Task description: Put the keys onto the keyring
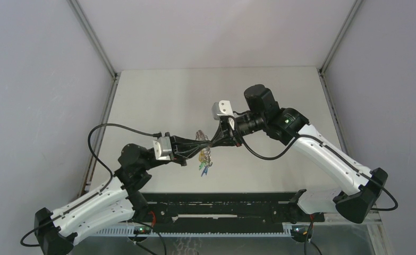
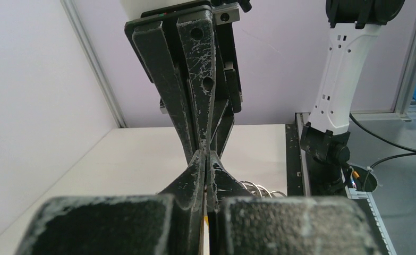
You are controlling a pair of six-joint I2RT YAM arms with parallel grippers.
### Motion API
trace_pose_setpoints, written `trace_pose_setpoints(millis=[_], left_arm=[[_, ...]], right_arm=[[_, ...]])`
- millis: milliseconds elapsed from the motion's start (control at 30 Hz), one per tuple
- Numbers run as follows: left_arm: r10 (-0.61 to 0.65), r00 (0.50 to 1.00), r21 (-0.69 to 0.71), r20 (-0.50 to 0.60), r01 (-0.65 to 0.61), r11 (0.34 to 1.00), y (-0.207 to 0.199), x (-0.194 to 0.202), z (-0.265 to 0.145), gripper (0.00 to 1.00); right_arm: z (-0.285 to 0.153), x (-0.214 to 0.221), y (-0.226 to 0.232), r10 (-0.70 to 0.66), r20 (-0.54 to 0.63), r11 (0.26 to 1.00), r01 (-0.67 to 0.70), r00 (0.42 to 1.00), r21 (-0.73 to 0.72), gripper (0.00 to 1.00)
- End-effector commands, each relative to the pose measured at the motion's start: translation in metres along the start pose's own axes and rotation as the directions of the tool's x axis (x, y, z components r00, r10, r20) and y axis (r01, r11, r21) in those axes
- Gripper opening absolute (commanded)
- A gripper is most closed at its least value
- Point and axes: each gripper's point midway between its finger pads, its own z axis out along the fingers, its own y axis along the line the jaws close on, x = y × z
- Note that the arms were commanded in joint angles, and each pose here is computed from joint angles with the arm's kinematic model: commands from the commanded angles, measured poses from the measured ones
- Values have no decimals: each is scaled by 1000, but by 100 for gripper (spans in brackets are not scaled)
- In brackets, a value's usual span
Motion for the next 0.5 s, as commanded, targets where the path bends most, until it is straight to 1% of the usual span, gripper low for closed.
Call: trace_pose_setpoints(millis=[0, 100, 200, 300, 367, 467], left_arm=[[28, 994, 31, 108, -32, 999, -5, -28, 3, 0], [24, 994, 20, 111, -27, 999, -4, -27, 1, 0], [31, 994, -3, 102, -31, 1000, -1, -25, -2, 0], [35, 996, -16, 87, -34, 999, 0, -22, -4, 0], [34, 997, -21, 70, -33, 999, 1, -18, -4, 0], [25, 998, -21, 49, -24, 999, 2, -12, -3, 0]], right_arm=[[4, -17, -1, -31, 58, 1000, 31, 998, -1, 0], [2, -15, -5, -29, 43, 999, 27, 999, 32, 0], [-7, -7, -8, -26, 25, 998, 24, 999, 65, 12], [-18, -3, -8, -46, 35, 992, 42, 998, 116, 21], [-24, -6, -6, -80, 57, 987, 71, 995, 147, 25], [-29, -15, -1, -121, 94, 981, 105, 988, 166, 29]])
